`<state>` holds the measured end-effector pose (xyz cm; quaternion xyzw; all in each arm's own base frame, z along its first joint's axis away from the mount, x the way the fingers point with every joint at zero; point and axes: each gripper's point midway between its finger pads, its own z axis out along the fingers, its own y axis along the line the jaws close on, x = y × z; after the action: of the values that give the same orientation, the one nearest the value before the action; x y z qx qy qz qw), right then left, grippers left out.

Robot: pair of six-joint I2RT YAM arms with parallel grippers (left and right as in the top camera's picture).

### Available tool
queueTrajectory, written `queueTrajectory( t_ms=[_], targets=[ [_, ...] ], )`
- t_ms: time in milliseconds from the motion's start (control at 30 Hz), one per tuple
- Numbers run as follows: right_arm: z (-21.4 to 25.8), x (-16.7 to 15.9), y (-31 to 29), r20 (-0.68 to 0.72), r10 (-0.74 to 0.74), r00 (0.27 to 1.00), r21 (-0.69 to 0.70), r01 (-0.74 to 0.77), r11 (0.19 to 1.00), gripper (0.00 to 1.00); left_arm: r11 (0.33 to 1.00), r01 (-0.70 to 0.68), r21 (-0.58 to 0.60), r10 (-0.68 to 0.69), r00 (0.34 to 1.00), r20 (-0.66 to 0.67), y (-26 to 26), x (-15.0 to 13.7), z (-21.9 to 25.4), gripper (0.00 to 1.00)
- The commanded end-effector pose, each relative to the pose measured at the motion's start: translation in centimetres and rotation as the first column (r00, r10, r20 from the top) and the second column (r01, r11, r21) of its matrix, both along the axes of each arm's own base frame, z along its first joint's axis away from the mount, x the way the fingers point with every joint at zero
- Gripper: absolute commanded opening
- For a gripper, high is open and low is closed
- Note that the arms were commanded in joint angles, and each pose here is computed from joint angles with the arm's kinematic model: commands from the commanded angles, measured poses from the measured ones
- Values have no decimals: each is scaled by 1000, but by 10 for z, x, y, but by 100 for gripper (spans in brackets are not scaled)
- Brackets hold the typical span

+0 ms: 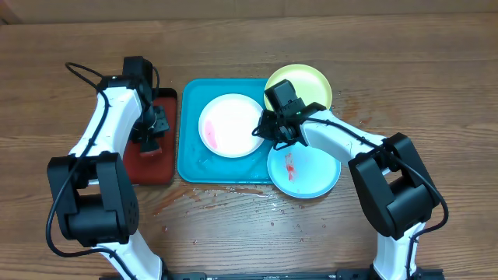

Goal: Clean dirty plates on tray and stack at the side
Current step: 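Scrub the white plate again with the sponge, right gripper holding the rim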

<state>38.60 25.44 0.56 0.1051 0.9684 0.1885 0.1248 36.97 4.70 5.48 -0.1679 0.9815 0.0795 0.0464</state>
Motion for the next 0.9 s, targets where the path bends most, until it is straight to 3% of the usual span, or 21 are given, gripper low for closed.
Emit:
queueTrajectory(
  t_ms=[0, 500, 733, 867],
  targets=[
    [-18, -10, -5, -46, 7, 999, -37, -8, 999, 4, 1000, -2, 29, 1, 1000, 11, 11, 0, 0, 32],
    [-18, -11, -5, -49, 7, 999, -39, -9, 999, 4, 999, 10, 46, -14, 997, 79, 19, 4, -35, 31],
    [-18, -11, -5, -49, 7, 999, -39, -8, 999, 4, 998, 3, 55, -10, 993, 115, 22, 12, -33, 4],
    [-18, -11, -5, -49, 7, 999, -39, -9, 999, 4, 998, 15, 55, -20, 995, 100, 21, 12, -26, 4]
  ],
)
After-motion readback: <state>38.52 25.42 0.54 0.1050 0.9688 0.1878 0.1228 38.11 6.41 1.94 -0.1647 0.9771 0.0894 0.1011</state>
